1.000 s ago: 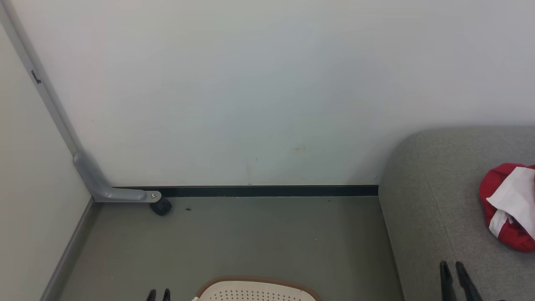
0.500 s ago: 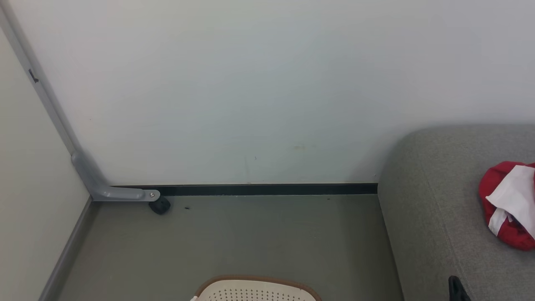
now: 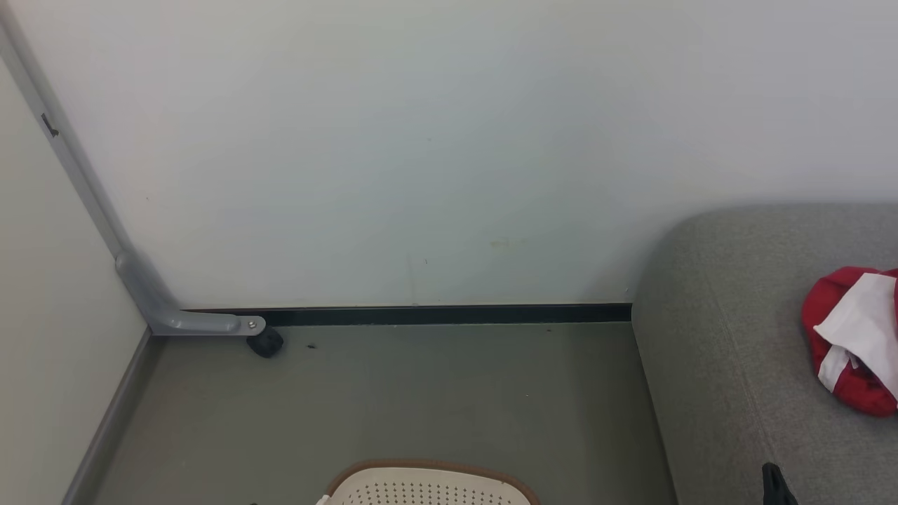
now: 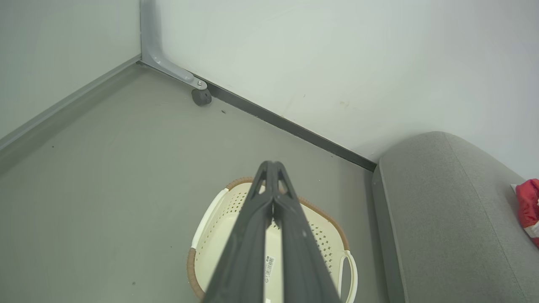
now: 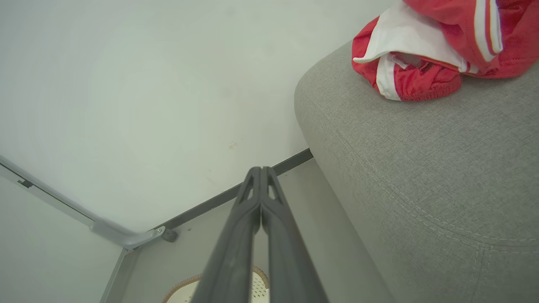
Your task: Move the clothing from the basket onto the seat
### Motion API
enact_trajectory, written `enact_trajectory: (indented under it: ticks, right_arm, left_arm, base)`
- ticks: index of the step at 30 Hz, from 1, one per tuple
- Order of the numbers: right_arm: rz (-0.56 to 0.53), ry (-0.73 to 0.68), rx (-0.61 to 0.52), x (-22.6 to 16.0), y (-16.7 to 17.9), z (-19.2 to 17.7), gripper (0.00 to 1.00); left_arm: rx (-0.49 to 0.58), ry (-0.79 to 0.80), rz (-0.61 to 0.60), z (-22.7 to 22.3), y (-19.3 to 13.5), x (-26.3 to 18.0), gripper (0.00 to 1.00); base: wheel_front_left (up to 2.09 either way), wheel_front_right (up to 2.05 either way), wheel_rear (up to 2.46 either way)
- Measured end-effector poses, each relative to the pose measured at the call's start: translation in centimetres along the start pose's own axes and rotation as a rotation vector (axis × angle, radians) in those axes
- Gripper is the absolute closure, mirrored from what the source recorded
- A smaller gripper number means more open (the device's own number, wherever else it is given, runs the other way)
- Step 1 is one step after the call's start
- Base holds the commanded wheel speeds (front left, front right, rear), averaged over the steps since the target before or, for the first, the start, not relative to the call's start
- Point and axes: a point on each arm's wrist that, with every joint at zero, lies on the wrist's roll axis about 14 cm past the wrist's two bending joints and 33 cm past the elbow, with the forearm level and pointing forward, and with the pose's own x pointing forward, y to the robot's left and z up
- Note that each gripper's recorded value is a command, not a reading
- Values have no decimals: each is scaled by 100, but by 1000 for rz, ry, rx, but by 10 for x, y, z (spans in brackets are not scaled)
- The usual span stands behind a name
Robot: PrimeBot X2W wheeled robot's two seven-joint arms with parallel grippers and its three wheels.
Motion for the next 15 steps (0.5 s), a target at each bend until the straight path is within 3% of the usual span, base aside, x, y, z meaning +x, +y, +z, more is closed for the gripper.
enact_trajectory:
  ticks: [15]
  right_arm:
    - [-22,24,221,8,-5,0,100]
  left_arm:
    - [-210,4,-10,8,0,7,100]
  base:
    - [0,0,0]
